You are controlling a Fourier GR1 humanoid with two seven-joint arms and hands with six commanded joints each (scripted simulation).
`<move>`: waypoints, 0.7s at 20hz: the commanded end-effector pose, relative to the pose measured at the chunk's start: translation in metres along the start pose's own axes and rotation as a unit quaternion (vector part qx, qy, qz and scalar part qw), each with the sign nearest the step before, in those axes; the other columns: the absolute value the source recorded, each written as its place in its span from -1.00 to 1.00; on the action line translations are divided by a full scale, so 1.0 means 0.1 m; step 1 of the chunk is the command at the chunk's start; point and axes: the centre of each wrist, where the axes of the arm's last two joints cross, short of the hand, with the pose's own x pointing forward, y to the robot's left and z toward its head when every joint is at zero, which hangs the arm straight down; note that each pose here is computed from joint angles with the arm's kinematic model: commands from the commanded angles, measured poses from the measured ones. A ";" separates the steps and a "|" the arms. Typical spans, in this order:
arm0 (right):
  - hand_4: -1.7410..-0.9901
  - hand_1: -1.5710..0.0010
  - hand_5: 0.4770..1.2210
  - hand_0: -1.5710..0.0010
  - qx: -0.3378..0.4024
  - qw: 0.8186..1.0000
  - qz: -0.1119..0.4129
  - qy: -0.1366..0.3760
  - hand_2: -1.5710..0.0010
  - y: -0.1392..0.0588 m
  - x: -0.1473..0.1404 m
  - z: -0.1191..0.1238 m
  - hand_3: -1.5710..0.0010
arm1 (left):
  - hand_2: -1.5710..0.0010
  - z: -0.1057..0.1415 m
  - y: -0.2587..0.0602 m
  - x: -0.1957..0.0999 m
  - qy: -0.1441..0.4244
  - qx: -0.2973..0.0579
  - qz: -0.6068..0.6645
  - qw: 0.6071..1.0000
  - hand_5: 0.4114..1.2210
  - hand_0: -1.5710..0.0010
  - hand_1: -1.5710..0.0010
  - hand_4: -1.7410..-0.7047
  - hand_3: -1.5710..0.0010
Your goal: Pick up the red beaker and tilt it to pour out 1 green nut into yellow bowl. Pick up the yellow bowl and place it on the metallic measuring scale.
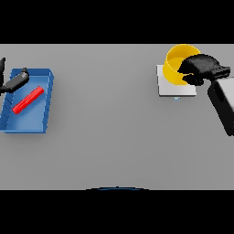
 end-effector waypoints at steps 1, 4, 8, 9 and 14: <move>-0.96 -1.00 1.00 -1.00 0.002 1.000 -0.001 -0.001 -1.00 0.06 -0.01 -0.03 -0.79 | 1.00 0.00 -0.01 -0.02 0.003 -0.001 -0.001 1.000 -0.17 1.00 1.00 0.80 1.00; -0.96 -0.93 1.00 -1.00 0.005 1.000 -0.009 0.012 -0.99 0.15 -0.01 -0.15 -0.89 | 1.00 -0.03 -0.01 0.02 -0.006 0.004 0.000 1.000 -0.21 1.00 1.00 0.82 1.00; -0.96 -0.86 1.00 -1.00 0.008 1.000 -0.015 0.012 -1.00 0.25 -0.05 -0.19 -0.90 | 1.00 -0.02 -0.01 0.04 -0.005 0.000 0.005 1.000 -0.20 1.00 1.00 0.80 1.00; -0.95 -0.81 1.00 -0.97 0.009 1.000 -0.018 0.012 -1.00 0.23 -0.07 -0.20 -0.89 | 1.00 -0.01 0.01 0.04 -0.008 -0.001 0.001 1.000 -0.20 1.00 1.00 0.80 1.00; -0.48 -0.38 0.55 -0.55 0.028 0.998 -0.040 0.024 -0.44 0.21 -0.08 -0.21 -0.05 | 1.00 -0.06 -0.03 0.06 -0.002 -0.004 0.005 1.000 -0.18 1.00 1.00 0.79 1.00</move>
